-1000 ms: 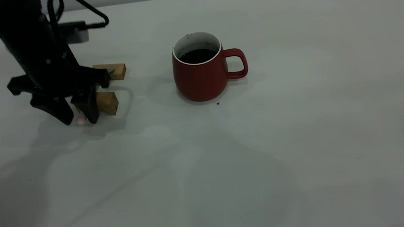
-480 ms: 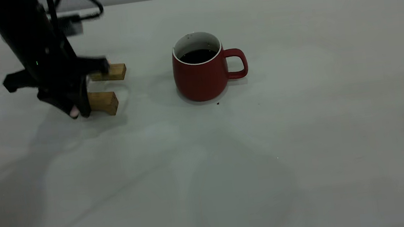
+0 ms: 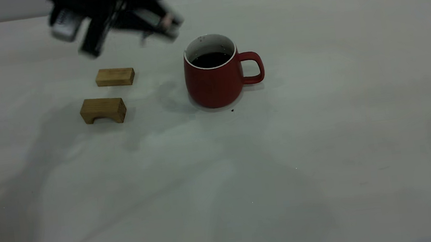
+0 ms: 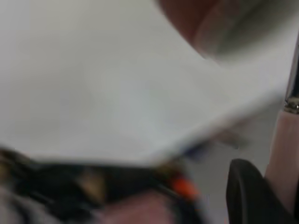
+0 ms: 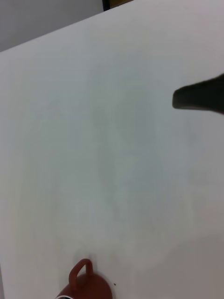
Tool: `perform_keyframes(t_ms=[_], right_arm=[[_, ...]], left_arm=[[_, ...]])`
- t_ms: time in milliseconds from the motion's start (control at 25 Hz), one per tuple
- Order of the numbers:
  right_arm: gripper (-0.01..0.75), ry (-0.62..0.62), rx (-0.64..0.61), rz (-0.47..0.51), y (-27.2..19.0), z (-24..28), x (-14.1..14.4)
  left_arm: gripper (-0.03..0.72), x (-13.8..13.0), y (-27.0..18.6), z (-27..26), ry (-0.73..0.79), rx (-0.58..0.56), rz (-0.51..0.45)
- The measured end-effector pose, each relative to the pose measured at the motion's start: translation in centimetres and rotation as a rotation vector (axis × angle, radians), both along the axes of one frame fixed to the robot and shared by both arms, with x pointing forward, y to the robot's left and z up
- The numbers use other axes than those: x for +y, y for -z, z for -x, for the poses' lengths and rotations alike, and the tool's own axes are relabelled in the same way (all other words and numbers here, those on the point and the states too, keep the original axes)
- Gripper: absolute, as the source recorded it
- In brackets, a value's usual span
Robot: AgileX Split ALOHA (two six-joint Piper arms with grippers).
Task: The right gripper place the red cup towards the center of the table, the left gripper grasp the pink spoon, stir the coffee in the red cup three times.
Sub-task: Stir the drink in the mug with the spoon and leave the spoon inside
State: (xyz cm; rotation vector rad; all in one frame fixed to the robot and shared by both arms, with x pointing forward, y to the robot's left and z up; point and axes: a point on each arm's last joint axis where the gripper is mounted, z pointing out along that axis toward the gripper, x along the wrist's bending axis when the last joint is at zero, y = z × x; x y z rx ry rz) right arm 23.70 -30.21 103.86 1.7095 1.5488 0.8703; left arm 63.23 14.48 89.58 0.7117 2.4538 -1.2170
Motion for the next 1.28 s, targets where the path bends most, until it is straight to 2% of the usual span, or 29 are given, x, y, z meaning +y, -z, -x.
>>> perform_keyframes(t_ms=[120,200,320,400,560,640,880,1280], right_arm=[[0.545,0.000,0.000,0.000,0.0,0.0,0.0],[0.543,0.000,0.000,0.000,0.0,0.0,0.0],[0.542,0.000,0.000,0.000,0.0,0.0,0.0],[0.541,0.000,0.000,0.000,0.0,0.0,0.0],[0.541,0.000,0.000,0.000,0.0,0.0,0.0],[0.541,0.000,0.000,0.000,0.0,0.0,0.0],[0.541,0.000,0.000,0.000,0.0,0.0,0.0],[0.541,0.000,0.000,0.000,0.0,0.0,0.0]], left_arm=[[0.152,-1.0,-1.6,-0.9,-0.153,0.056,0.217],[0.152,-1.4,-2.4,-1.5,-0.240,0.077,0.318],[0.152,-1.5,-2.8,-1.8,-0.307,0.125,0.378],[0.152,-1.6,-2.8,-1.9,-0.362,0.207,0.390],[0.152,-2.7,-2.5,-1.7,-0.496,0.441,0.400],[0.152,-3.8,-2.3,-1.4,-0.536,0.499,0.385],[0.152,-5.9,-1.5,-1.0,-0.629,0.495,0.311],[0.152,-6.7,3.2,-2.7,-0.662,0.538,0.269]])
